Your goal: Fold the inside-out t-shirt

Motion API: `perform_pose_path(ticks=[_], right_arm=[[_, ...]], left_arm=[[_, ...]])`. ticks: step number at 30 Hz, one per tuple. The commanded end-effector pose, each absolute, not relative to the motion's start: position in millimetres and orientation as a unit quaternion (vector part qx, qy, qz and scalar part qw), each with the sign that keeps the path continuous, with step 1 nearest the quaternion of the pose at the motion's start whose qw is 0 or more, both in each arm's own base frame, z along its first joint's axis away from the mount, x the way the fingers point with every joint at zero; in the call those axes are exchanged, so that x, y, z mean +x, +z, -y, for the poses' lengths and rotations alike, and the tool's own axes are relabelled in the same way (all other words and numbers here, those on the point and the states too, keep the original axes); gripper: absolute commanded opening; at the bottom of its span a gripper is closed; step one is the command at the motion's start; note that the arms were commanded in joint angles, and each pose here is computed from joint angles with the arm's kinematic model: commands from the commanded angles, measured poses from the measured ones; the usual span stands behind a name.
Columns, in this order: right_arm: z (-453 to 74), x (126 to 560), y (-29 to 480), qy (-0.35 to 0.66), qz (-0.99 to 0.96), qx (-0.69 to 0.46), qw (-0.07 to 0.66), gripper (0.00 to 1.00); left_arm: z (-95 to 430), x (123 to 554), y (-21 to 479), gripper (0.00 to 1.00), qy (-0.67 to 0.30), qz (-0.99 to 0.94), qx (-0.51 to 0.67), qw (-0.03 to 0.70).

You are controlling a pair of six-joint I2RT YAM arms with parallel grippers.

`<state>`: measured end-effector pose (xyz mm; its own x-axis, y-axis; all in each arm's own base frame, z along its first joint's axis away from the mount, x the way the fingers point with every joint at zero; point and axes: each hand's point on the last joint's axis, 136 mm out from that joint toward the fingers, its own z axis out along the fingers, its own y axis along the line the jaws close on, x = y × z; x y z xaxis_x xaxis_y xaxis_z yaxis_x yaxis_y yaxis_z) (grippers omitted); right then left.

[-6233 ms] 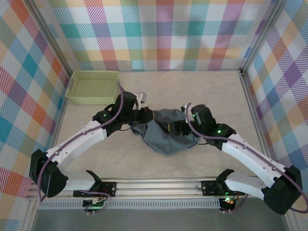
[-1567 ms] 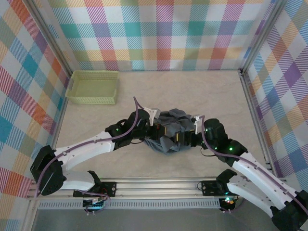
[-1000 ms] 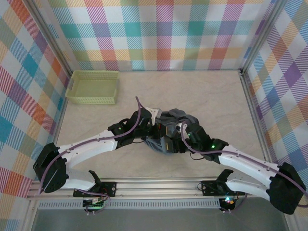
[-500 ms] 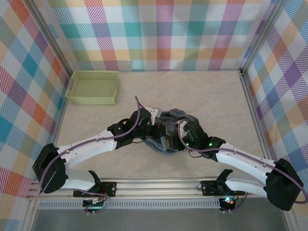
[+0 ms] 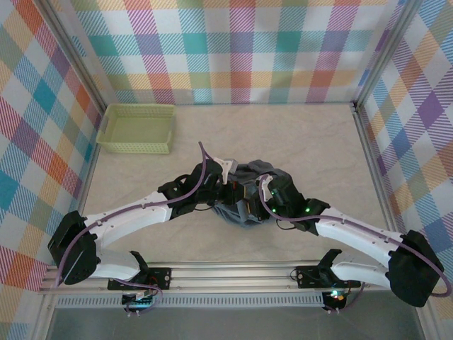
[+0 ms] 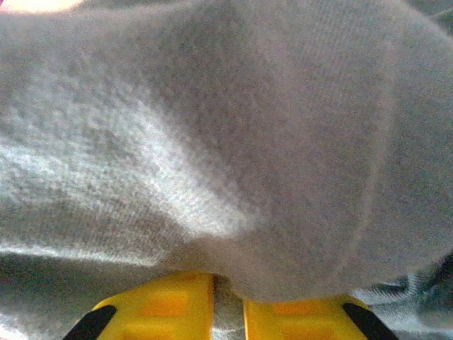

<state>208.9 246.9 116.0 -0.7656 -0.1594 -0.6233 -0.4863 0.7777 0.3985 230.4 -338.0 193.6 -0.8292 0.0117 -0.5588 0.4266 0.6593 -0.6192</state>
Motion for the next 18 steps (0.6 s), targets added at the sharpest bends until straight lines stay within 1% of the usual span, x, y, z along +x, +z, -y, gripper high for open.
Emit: perform_pose_path(ticks=[1,4,6,11,15,18], right_arm=[[-248,211,127,0.275,-0.893,-0.19,0.303,0.13],[-247,211,131,0.275,-0.891,-0.19,0.307,0.06],[-246,210,133,0.273,-0.891,-0.191,0.309,0.04],[-242,209,138,0.269,-0.891,-0.191,0.313,0.04],[-237,205,148,0.268,-0.89,-0.19,0.315,0.01],[-234,200,158,0.275,-0.888,-0.19,0.316,0.02]], left_arm=[[336,230,202,0.0,-0.398,-0.866,0.126,0.274],[335,230,201,0.0,-0.396,-0.867,0.125,0.275],[334,230,201,0.0,-0.395,-0.867,0.125,0.275],[334,230,198,0.0,-0.39,-0.87,0.124,0.274],[333,232,194,0.0,-0.384,-0.874,0.123,0.272],[333,232,190,0.0,-0.38,-0.877,0.123,0.268]])
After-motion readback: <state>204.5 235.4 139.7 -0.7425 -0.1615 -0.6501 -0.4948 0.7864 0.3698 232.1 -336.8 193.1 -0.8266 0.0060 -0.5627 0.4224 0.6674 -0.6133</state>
